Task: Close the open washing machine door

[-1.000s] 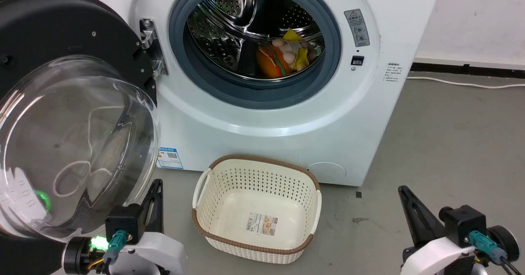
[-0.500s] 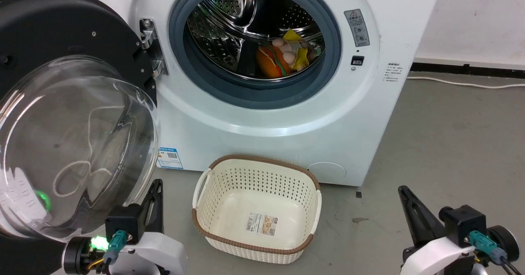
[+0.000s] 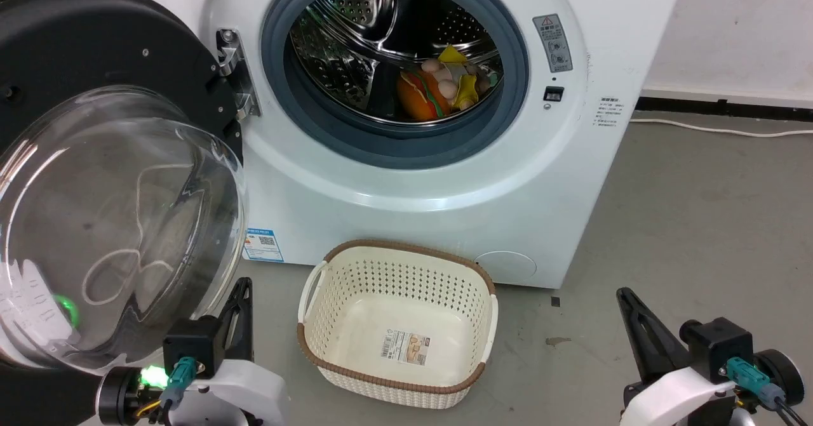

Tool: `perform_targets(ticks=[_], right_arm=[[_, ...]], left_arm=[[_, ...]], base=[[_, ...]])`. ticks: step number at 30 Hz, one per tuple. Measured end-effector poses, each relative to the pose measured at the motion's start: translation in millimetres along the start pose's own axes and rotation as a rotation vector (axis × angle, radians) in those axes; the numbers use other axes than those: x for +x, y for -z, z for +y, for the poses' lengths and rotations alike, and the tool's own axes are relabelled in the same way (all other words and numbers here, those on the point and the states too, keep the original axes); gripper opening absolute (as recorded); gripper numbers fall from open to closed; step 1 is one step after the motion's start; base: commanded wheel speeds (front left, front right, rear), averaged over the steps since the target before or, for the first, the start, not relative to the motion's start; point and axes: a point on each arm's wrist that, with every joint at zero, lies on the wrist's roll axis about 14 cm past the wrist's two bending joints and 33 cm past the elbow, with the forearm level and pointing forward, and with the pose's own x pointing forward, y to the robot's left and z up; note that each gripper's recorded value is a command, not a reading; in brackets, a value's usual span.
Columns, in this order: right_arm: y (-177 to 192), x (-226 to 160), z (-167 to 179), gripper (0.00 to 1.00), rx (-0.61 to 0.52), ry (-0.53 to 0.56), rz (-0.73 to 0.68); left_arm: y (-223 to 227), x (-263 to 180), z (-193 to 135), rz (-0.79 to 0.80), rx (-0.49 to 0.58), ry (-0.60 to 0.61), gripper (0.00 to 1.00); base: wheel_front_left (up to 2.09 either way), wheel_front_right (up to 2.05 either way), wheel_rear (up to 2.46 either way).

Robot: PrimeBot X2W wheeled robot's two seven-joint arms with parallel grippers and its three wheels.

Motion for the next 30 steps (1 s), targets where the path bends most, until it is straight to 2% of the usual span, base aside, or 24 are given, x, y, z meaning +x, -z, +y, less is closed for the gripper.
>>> perform_targets(ticks=[25, 26, 30], right_arm=[[0.0, 0.0, -0.1, 0.00, 0.000, 0.000, 0.000], [0.0, 0.0, -0.1, 1.00, 0.000, 0.000, 0.000], [0.3, -0.1, 0.1, 1.00, 0.001, 0.000, 0.001]], left_arm=[[0.0, 0.0, -0.2, 0.000, 0.000, 0.001, 0.00], [0.0, 0.0, 0.0, 0.000, 0.000, 0.000, 1.00], [0.2, 0.0, -0.4, 0.001, 0.000, 0.001, 1.00]], base=[[0.00, 0.00, 0.00], [0.00, 0.00, 0.00], [0.00, 0.00, 0.00]])
